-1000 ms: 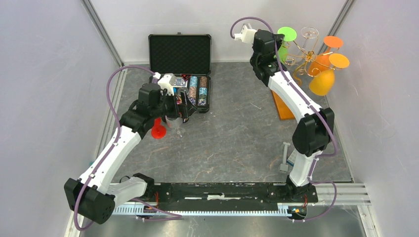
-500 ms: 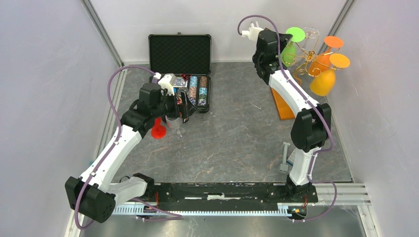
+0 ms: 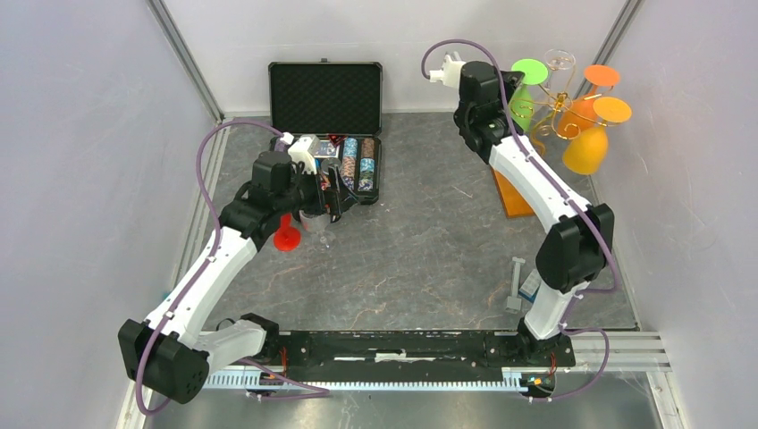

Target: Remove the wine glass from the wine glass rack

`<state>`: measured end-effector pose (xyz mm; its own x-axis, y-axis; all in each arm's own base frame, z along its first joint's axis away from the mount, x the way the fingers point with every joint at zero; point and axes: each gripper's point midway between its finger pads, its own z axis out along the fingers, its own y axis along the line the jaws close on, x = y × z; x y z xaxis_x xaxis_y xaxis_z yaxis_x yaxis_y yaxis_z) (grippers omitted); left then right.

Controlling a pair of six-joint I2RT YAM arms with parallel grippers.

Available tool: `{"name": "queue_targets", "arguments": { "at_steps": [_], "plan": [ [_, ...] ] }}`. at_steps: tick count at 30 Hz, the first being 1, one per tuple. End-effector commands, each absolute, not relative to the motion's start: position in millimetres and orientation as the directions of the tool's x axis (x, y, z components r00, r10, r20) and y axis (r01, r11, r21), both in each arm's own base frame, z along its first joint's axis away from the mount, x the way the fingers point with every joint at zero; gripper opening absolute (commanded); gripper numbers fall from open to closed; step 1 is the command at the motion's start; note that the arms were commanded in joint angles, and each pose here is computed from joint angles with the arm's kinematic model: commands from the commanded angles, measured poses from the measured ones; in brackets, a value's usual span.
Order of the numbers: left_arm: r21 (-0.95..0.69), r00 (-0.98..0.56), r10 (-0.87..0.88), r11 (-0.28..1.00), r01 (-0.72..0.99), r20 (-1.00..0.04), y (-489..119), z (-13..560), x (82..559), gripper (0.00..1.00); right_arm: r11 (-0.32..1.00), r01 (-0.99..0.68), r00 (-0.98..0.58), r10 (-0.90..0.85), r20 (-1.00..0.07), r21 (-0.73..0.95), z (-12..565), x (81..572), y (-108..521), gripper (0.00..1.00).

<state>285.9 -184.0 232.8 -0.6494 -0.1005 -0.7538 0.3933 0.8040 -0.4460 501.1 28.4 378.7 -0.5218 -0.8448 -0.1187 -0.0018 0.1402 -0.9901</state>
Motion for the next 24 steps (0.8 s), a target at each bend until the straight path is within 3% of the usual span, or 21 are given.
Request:
{"name": "queue_targets", "arguments": {
  "at_steps": [1, 13, 18, 24],
  "plan": [
    [-0.478, -0.622, -0.146, 0.777, 0.41, -0.769, -188, 249, 287, 1.0, 0.2, 0.041, -0.464, -0.864, -0.196, -0.979, 415, 478, 38, 0.0],
    [-0.477, -0.617, -0.152, 0.781, 0.404, -0.772, -187, 249, 287, 1.0, 0.355, -0.002, -0.249, -0.906, -0.344, -0.935, 419, 475, 88, 0.0],
    [-0.479, -0.601, -0.169, 0.78, 0.403, -0.781, -186, 256, 289, 1.0, 0.547, -0.021, -0.077, -0.835, -0.544, -0.837, 439, 459, 127, 0.0],
    [-0.509, -0.535, -0.242, 0.744, 0.434, -0.81, -187, 290, 283, 1.0, 0.813, -0.23, 0.188, -0.502, -0.844, -0.535, 469, 413, 179, 0.0]
  ]
}}
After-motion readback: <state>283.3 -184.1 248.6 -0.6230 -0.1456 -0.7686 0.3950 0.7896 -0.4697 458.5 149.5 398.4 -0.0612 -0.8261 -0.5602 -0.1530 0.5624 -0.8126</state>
